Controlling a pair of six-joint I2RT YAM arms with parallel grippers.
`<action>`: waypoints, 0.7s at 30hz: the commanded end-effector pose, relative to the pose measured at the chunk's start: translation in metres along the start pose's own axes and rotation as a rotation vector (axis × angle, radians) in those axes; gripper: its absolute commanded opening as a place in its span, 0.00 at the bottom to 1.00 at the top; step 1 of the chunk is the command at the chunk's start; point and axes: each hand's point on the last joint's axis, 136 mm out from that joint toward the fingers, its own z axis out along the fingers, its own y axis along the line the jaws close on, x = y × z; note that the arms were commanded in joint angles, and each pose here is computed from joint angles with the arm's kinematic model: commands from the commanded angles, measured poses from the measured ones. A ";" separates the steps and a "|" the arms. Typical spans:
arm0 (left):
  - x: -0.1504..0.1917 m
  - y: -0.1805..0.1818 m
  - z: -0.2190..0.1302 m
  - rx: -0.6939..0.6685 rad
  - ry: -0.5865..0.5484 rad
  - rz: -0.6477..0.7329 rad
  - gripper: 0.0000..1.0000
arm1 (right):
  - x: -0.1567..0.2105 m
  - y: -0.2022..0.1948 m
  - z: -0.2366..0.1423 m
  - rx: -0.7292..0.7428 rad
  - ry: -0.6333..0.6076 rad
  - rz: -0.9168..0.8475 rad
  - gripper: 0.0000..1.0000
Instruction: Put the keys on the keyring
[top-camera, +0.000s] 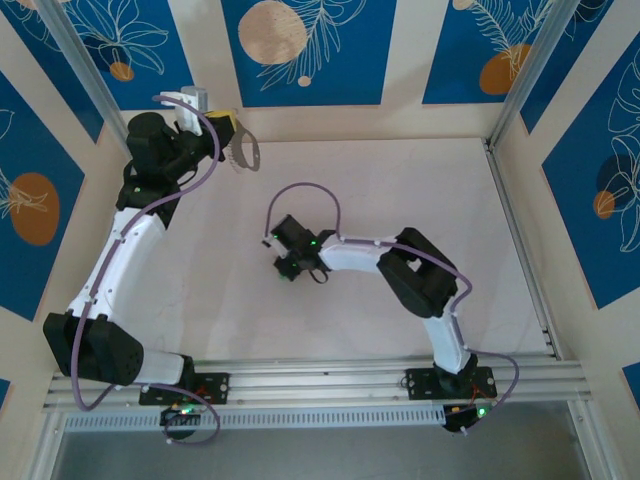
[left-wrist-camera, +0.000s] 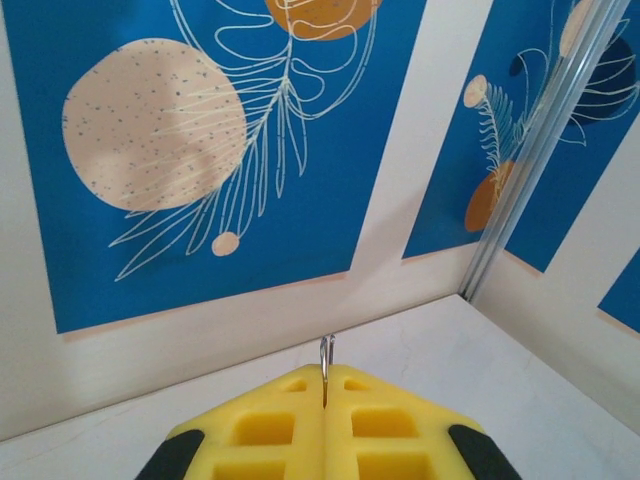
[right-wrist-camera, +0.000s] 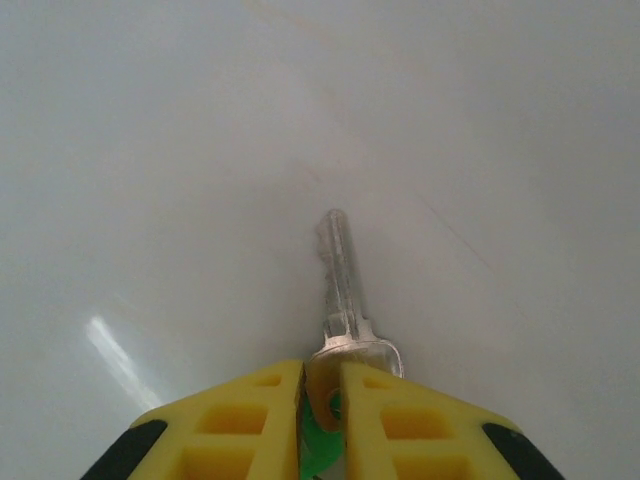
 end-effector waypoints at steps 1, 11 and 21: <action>-0.022 -0.025 -0.009 0.071 -0.071 0.019 0.00 | 0.050 -0.034 -0.009 0.079 0.094 0.105 0.18; -0.001 -0.062 -0.014 0.142 -0.034 -0.022 0.00 | 0.073 -0.076 -0.096 0.088 -0.036 0.381 0.38; 0.070 -0.107 -0.026 0.211 0.065 -0.045 0.00 | 0.078 -0.094 -0.167 -0.071 -0.257 0.684 0.45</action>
